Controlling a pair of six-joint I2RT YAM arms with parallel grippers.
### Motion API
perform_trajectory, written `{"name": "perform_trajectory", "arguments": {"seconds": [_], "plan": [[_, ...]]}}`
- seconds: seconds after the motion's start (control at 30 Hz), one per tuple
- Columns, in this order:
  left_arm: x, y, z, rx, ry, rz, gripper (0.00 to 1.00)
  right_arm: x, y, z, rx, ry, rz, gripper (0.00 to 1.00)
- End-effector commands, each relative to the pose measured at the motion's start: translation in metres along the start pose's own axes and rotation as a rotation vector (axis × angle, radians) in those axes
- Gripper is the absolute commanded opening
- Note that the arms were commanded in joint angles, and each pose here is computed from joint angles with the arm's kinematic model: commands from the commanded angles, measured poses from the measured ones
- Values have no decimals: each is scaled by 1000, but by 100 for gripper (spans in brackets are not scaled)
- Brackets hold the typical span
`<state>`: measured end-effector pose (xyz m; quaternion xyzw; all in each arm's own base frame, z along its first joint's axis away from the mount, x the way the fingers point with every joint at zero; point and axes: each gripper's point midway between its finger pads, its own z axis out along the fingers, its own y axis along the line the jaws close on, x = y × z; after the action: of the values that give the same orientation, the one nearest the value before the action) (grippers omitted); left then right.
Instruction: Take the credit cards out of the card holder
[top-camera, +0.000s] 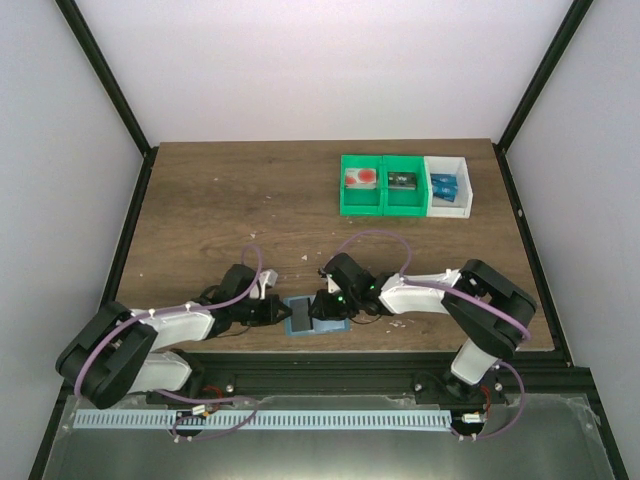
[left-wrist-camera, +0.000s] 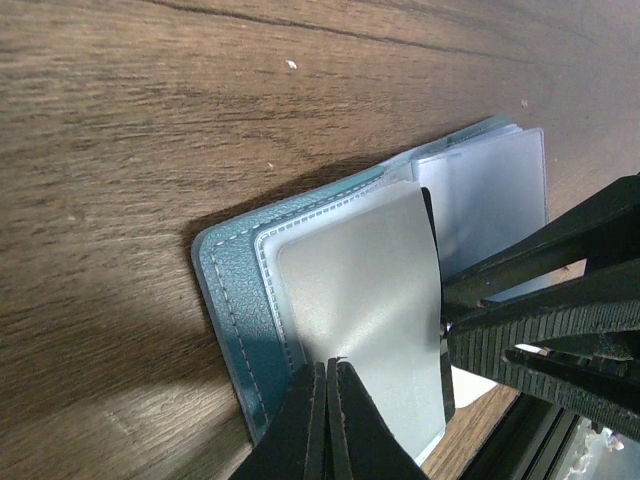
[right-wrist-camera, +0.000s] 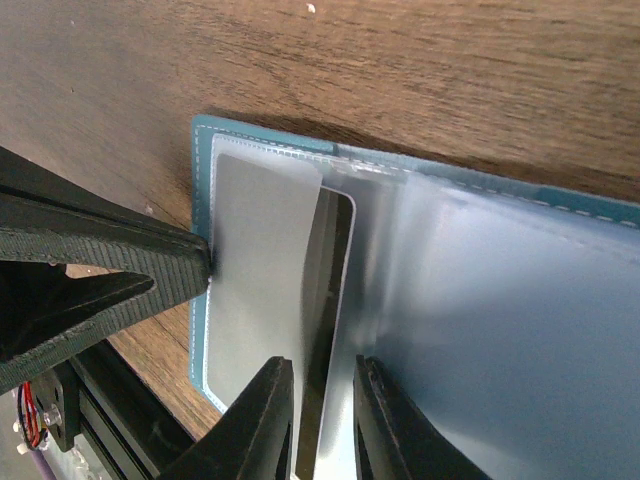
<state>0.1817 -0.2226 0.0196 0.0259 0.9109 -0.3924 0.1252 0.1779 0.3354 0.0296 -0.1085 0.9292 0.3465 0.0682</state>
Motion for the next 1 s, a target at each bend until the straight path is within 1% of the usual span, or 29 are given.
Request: {"name": "perform_trajectory", "arguments": {"seconds": [0.0, 0.2, 0.23, 0.43, 0.47, 0.63, 0.97], "plan": [[8, 12, 2, -33, 16, -2, 0, 2, -6, 6, 39, -3, 7, 22], [11, 17, 4, -45, 26, -7, 0, 3, -2, 10, 4, -8, 17, 22], [11, 17, 4, -45, 26, -7, 0, 2, -1, 10, -5, -12, 17, 20], [14, 21, 4, -57, 29, -10, 0, 2, 0, 7, -24, -34, 23, 1], [14, 22, 5, -60, 27, -10, 0, 3, 0, 6, -27, -35, 22, 1], [11, 25, 5, -73, 5, -5, 3, 8, 5, 3, -78, -33, 16, 1], [16, 36, 7, -109, 21, -10, 2, 15, 2, 0, -96, -30, 22, 1]]}}
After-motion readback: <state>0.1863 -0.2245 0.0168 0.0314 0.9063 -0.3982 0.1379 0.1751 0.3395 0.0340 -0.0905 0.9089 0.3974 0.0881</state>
